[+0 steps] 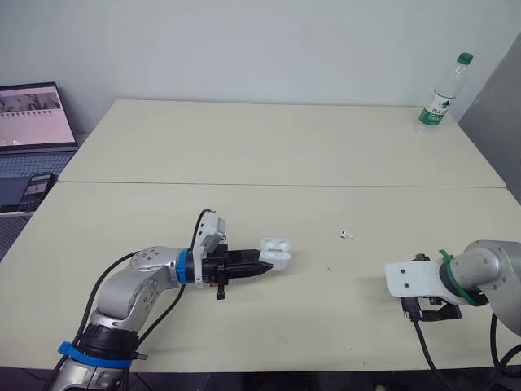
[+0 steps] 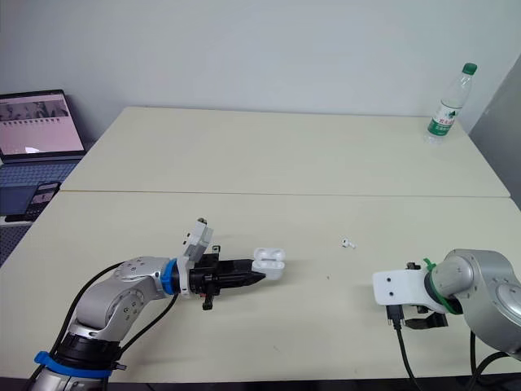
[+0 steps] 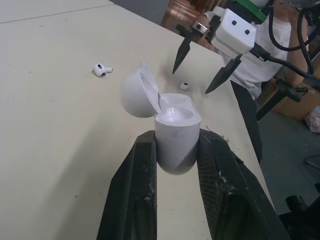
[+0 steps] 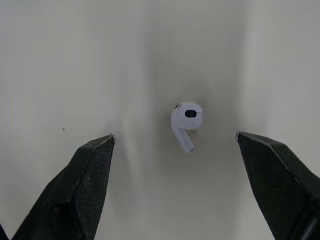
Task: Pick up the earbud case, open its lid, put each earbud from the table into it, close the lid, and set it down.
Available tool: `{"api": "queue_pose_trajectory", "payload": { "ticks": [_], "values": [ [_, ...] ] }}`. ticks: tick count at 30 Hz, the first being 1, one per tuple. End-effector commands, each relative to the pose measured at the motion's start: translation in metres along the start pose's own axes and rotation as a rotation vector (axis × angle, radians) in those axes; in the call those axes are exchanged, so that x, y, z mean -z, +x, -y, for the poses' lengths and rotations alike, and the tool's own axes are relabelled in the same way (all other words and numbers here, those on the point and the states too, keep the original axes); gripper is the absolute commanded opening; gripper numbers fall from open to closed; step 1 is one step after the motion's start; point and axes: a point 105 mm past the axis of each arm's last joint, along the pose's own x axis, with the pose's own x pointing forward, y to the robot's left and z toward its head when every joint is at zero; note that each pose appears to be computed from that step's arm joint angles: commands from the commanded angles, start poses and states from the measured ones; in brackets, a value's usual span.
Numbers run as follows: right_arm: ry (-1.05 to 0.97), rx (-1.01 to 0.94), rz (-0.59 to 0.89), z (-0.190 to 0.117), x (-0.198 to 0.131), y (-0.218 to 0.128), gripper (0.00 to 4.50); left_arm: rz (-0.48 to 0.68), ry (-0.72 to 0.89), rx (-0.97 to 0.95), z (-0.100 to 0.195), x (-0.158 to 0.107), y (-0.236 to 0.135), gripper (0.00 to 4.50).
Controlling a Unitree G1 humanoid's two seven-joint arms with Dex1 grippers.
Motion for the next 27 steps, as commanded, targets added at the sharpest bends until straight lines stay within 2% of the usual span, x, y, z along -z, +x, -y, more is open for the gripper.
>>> {"api": "queue_pose_trajectory", "payload": {
  "ticks": [1, 13, 16, 27],
  "values": [
    [-0.036, 0.008, 0.014, 0.0038, -0.0096, -0.0004, 4.05, 0.016, 0.026, 0.018, 0.0029, -0.0058, 0.0012, 0.75],
    [-0.073, -0.044, 0.008, 0.0056, -0.0080, 0.0069, 4.05, 0.019, 0.024, -0.003, 0.0043, -0.0041, -0.0022, 0.75],
    [-0.078, -0.050, 0.011, 0.0067, -0.0078, 0.0067, 3.48, 0.019, 0.024, -0.005, 0.0049, -0.0037, -0.0027, 0.75],
    [-0.084, -0.080, 0.016, 0.0093, -0.0062, 0.0080, 3.48, 0.021, 0.022, -0.014, 0.0064, -0.0025, -0.0046, 0.75]
  ]
}}
